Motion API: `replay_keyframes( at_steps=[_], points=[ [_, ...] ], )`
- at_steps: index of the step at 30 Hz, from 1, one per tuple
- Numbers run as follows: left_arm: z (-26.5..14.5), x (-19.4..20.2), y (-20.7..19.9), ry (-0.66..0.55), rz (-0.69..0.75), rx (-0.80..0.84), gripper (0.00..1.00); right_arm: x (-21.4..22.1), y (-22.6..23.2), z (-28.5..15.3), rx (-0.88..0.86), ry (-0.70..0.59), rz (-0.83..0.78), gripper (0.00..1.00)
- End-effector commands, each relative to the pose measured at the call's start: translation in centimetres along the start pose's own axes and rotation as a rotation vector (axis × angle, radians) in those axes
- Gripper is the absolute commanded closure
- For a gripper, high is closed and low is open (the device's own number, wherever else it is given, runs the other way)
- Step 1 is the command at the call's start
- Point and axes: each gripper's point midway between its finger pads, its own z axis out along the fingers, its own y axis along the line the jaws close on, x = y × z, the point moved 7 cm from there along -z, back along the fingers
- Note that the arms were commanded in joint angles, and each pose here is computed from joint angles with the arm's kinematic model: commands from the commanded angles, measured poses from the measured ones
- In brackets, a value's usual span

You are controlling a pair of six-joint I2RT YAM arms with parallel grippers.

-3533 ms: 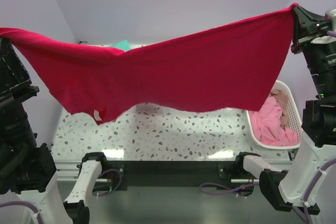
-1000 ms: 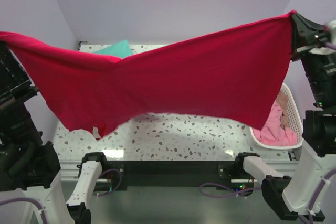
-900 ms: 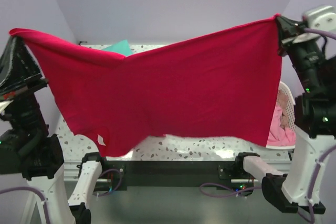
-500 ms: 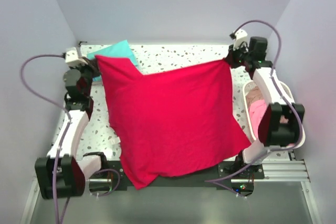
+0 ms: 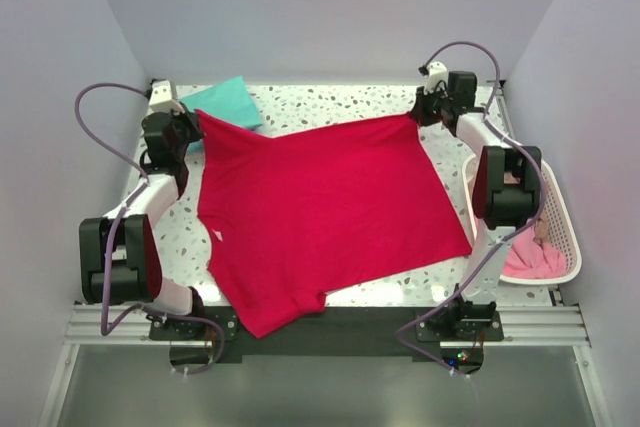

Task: Fold and stack the t-shirts
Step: Flatten the tshirt out, then fold the tshirt

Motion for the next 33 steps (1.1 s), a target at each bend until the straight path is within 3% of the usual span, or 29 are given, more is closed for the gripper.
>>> replay_keyframes(
  at_steps=[1,7,13,20,33],
  points=[
    [0.3,-5.1,-0.8,-0.172,0.066,0.035,1.0,-5.9,-1.0,-1.6,0.074,-0.178,-0.058,1.0],
    [-1.5,-6.1,-1.4,-0.18,0.087,0.068,1.0,-7.5,-1.2,-4.4,0.094,-0.238,-0.053,1.0],
    [-6.8,-5.8,-1.7,-0.168,0.036,0.056,1.0,-5.5,-0.6,-6.4,0.053,-0.217,-0.053,1.0],
    [-10.7,-3.5,-2.0,-0.087,-0.033,0.076,1.0,-2.2,0.8,-7.6,-0.003,-0.166,-0.049,1.0],
    [-13.4,0.9,-2.4,0.061,-0.12,0.136,1.0,0.2,0.7,-10.1,-0.007,-0.16,-0.062,1.0]
  ],
)
